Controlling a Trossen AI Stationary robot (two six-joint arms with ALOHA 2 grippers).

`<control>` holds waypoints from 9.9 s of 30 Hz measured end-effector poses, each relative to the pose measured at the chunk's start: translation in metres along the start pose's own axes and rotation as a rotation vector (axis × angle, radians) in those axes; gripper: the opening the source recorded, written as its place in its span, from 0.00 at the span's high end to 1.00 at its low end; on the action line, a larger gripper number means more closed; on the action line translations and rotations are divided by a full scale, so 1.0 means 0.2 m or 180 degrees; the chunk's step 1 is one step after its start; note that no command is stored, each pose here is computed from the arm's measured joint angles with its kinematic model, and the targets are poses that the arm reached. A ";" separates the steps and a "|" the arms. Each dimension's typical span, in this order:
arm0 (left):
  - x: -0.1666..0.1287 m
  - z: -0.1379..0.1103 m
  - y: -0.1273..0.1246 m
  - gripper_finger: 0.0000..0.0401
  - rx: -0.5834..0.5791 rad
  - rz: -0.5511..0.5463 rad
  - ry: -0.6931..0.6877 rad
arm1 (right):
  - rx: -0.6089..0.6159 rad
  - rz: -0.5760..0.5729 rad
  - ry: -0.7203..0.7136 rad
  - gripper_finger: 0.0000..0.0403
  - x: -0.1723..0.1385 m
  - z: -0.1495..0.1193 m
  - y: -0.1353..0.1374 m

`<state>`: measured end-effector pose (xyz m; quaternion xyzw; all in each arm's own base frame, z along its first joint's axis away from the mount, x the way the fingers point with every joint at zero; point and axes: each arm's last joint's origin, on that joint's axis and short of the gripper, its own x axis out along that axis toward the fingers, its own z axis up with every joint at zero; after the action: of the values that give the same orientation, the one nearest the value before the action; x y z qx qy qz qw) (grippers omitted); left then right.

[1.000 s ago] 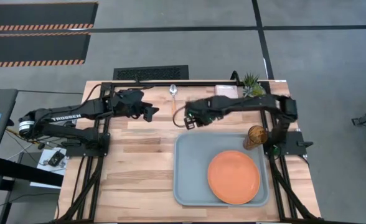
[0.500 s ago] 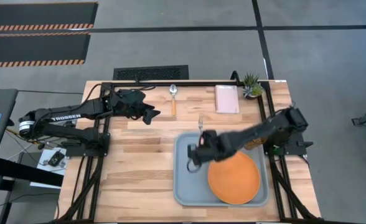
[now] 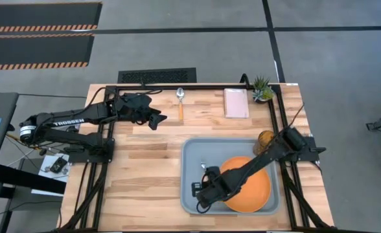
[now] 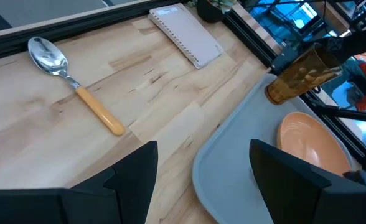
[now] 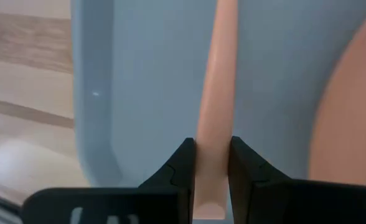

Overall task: Pick and place plate/cup/fork/spoon on tray
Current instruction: Put the orange fork on top of the gray serving tray, beside the left side of the orange plate, then put the orange spoon on the gray serving tray, beside the orange fork

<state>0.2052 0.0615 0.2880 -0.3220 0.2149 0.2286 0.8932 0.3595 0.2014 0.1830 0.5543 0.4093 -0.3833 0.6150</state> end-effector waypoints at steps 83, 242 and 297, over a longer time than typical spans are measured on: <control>0.00 0.04 0.11 0.40 -0.0106 0.0089 0.0105 | -0.0875 0.0074 -0.0610 0.63 -0.10 0.88 0.27; 0.13 0.17 0.38 0.40 -0.0197 0.0394 0.0069 | -0.1534 -0.0532 -0.0932 0.93 0.53 1.48 0.33; -0.21 0.23 0.31 0.40 -0.0258 -0.0679 -0.0297 | -0.0471 -0.0833 -0.0602 0.88 -0.01 0.37 0.46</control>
<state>0.1476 0.1235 0.3125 -0.3680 0.1281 0.1555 0.9077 0.4504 0.1371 0.2219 0.4110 0.4454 -0.4794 0.6347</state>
